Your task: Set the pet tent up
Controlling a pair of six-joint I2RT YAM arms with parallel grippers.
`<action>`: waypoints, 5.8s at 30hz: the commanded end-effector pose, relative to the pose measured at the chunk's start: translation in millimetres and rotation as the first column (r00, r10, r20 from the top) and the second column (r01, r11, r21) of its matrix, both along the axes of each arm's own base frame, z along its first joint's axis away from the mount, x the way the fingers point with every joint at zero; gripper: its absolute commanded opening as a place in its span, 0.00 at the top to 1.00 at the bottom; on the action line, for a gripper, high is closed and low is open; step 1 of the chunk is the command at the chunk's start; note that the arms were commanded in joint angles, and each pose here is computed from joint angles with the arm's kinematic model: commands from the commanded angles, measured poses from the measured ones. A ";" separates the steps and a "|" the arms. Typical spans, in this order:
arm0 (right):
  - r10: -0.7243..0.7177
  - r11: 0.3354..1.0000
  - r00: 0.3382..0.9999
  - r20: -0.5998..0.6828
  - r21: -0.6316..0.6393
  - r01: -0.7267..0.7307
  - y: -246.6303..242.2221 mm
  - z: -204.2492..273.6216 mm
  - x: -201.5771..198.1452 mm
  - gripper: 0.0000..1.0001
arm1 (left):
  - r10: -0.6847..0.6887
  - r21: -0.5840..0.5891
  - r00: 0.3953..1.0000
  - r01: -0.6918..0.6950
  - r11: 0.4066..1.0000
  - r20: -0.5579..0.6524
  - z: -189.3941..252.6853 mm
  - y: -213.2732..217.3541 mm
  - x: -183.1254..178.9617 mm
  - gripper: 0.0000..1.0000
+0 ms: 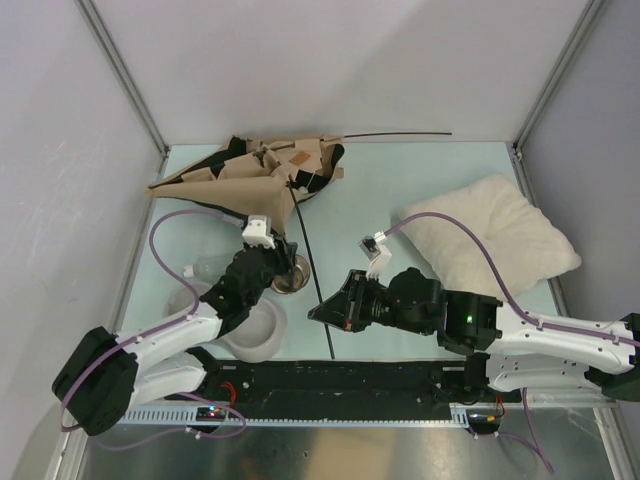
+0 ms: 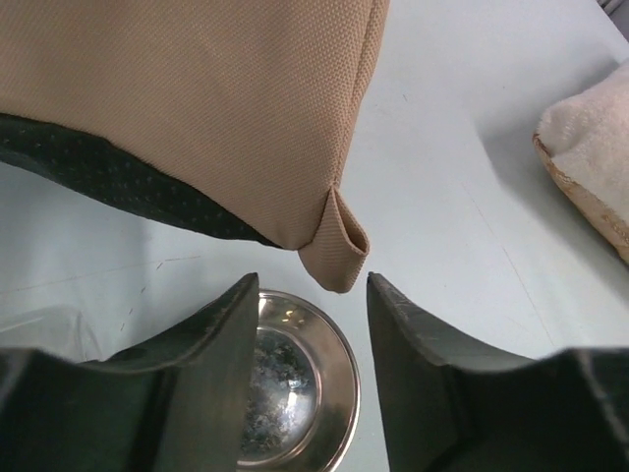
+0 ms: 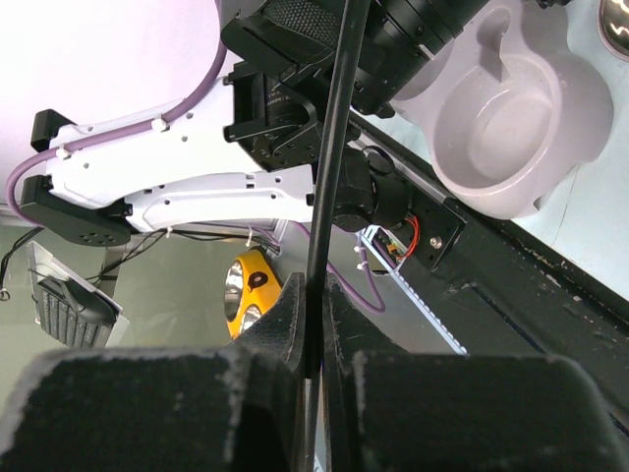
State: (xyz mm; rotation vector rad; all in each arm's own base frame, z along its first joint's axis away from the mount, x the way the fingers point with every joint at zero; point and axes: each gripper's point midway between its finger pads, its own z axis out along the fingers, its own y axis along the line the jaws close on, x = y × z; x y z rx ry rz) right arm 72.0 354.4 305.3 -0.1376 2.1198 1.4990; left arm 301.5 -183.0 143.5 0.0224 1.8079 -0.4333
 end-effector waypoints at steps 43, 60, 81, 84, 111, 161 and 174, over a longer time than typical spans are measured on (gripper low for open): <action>-0.048 0.995 0.998 0.051 0.095 0.043 -0.6 39.0 10.0 1.00 | 0.084 -0.047 0.993 -0.080 0.996 0.080 31.1 15.6 17.8 1.00; -0.073 0.992 0.985 0.155 0.115 0.055 20.3 41.4 19.4 1.00 | -0.180 0.054 0.969 0.174 0.983 0.167 38.5 -3.8 -13.2 1.00; -0.135 0.960 0.970 0.201 0.270 0.078 45.6 52.5 78.6 1.00 | -0.209 -0.237 0.977 0.197 0.951 -0.029 54.4 -11.0 -52.3 1.00; -0.118 0.958 0.973 0.200 0.281 0.059 44.4 54.0 85.2 1.00 | -0.202 -0.271 0.978 0.182 0.945 -0.048 53.4 -8.5 -57.2 1.00; -0.003 0.921 0.973 0.231 0.380 -0.088 69.0 66.3 141.6 1.00 | -0.309 -0.379 0.937 0.230 0.896 -0.163 43.7 -14.4 -95.5 1.00; 0.072 0.940 0.918 0.390 0.282 -0.193 132.6 46.6 194.3 1.00 | -0.457 -0.601 0.817 0.177 0.779 -0.352 59.3 -27.1 -147.9 1.00; 0.047 0.963 0.908 0.417 0.222 -0.152 139.4 22.0 186.6 1.00 | -0.380 -0.709 0.839 -0.011 0.705 -0.390 61.0 -16.7 -141.0 1.00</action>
